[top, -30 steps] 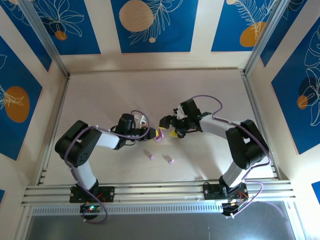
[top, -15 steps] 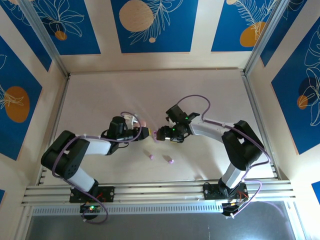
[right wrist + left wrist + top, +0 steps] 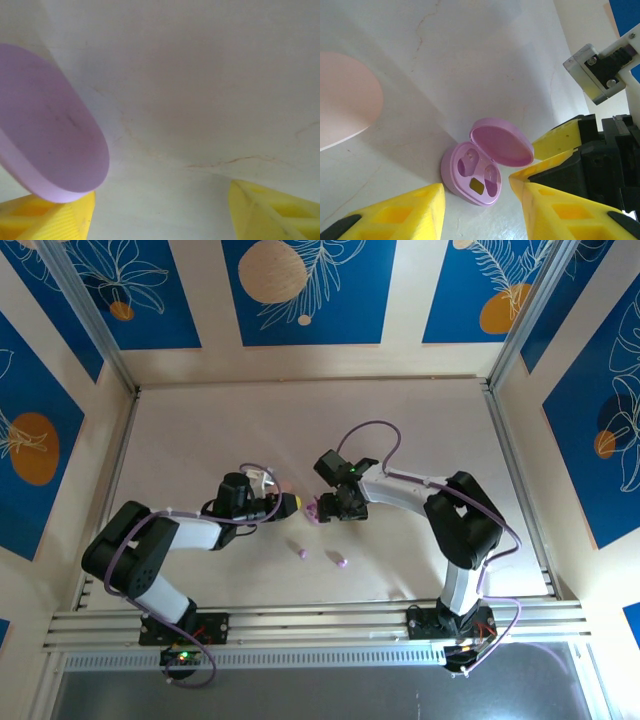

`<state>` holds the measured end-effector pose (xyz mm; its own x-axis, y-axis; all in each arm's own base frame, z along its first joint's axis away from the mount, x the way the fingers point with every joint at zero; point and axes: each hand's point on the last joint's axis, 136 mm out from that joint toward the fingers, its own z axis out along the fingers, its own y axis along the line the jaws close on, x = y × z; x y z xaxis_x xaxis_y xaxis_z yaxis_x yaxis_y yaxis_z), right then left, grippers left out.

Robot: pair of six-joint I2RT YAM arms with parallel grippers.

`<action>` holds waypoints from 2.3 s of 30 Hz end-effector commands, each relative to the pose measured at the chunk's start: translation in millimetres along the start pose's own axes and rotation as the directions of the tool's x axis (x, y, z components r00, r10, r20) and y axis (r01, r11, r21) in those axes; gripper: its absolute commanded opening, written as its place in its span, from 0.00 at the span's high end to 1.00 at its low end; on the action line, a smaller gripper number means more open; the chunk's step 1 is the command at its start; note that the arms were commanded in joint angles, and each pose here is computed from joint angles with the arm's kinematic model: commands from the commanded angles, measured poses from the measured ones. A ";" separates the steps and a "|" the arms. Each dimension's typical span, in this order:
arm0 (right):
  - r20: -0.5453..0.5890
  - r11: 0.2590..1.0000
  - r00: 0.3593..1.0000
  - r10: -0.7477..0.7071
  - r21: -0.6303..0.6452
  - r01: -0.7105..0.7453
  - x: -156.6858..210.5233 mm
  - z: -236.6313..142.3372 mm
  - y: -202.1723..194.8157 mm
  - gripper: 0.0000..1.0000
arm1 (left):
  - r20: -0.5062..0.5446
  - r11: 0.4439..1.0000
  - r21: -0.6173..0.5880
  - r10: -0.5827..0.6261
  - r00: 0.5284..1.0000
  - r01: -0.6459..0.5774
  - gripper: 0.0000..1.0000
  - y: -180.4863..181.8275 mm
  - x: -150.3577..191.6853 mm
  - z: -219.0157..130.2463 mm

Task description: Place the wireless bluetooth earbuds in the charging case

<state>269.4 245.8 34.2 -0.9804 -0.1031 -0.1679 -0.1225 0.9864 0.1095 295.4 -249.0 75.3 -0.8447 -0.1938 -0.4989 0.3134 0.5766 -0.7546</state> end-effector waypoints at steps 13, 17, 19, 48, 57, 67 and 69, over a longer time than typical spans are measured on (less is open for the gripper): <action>0.029 0.994 1.000 -0.012 0.107 0.009 -14.0 -5.9 -17.1 0.30 | 0.026 1.000 0.019 0.006 1.000 -0.007 0.56 -2.6 -5.8 -2.4; 0.031 0.996 0.999 -0.007 0.086 0.005 -12.8 -10.9 -15.4 0.30 | 0.033 0.999 0.031 0.013 0.999 -0.014 0.55 -5.6 -5.9 -4.2; 0.029 0.997 1.000 -0.009 0.076 0.006 -7.3 -15.8 -14.6 0.29 | 0.041 0.999 0.040 0.019 0.999 -0.020 0.52 -8.0 -6.2 -6.0; -0.150 0.891 0.921 -0.360 0.237 0.387 118.6 -34.3 -7.2 0.29 | 0.201 0.989 -0.019 0.147 0.968 -0.146 0.00 -25.1 -20.0 -44.7; -0.192 0.857 0.896 -0.399 0.268 0.439 116.9 -20.2 -2.1 0.27 | 0.205 0.988 -0.024 0.153 0.967 -0.152 0.00 -25.9 -20.9 -46.3; -0.194 0.828 0.910 -0.367 0.378 0.415 101.9 -15.1 -16.5 0.26 | 0.209 0.988 -0.025 0.156 0.965 -0.155 0.00 -27.0 -21.6 -48.1; -0.179 0.834 0.917 -0.357 0.381 0.399 98.6 -17.6 -18.2 0.27 | 0.209 0.987 -0.023 0.158 0.965 -0.156 0.00 -27.7 -21.6 -48.2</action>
<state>163.9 224.4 25.9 -0.8701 -0.4929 -0.0045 -0.4688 0.8303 -0.3014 286.8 -223.7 126.8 -0.6874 -0.2713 -0.6737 0.4178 0.6110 -0.6724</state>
